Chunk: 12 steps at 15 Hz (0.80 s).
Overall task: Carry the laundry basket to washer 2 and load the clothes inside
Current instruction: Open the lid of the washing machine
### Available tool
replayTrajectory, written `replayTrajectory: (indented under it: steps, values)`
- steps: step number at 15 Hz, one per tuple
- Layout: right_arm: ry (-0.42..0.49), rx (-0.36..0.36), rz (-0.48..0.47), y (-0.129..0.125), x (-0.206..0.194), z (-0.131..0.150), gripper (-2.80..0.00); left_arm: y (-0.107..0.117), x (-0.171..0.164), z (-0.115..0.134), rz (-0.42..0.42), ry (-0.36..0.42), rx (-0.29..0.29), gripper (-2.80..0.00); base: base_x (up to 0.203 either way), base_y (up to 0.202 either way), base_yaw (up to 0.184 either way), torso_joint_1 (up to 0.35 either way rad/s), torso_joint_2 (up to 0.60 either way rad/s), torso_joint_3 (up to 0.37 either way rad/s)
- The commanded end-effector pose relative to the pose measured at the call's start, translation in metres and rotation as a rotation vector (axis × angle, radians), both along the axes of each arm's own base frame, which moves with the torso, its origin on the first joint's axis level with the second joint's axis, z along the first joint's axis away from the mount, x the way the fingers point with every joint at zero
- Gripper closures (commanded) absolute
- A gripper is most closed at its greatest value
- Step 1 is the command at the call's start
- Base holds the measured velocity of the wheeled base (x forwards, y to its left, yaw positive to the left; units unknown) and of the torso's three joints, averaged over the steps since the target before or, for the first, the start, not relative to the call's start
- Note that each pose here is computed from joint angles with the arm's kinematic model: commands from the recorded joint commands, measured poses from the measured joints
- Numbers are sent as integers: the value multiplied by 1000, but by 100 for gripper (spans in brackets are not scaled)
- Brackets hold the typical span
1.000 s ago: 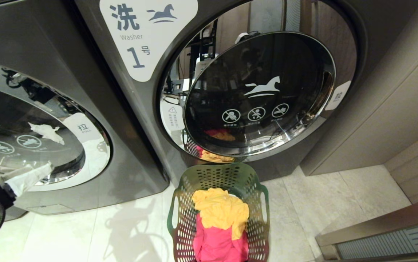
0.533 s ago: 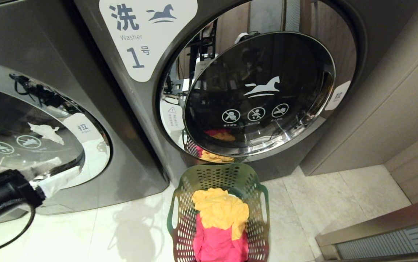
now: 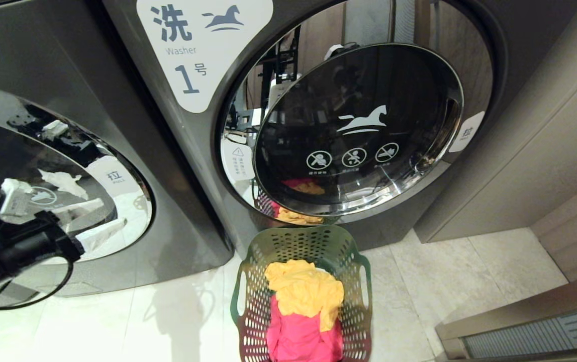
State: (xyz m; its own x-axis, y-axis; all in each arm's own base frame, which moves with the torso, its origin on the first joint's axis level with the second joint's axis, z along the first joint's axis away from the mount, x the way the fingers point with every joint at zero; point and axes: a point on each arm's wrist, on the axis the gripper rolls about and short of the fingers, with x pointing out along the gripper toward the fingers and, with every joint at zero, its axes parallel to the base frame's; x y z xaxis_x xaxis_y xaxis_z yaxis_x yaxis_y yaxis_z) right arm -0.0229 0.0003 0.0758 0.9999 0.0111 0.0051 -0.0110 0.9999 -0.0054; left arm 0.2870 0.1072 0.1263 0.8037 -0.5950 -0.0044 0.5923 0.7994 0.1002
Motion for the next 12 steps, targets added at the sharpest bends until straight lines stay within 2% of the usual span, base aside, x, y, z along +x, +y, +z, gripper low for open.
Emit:
replayTrajectory:
  steps: [1,4,6,12]
  values:
    - [0,-1,0,0,0,0,0,9,14,-8,-20,-5,-1,-280,0,0,0,0,0,0]
    - [0,-1,1,0,0,0,0,22,17,-6,-50,-35,15,-280,0,0,0,0,0,0]
    - [-1,-1,1,0,0,1,0,26,17,-9,-36,-68,41,-280,0,0,0,0,0,0]
    - [0,-1,1,0,0,0,0,37,37,-4,-27,-119,64,-280,0,0,0,0,0,0]
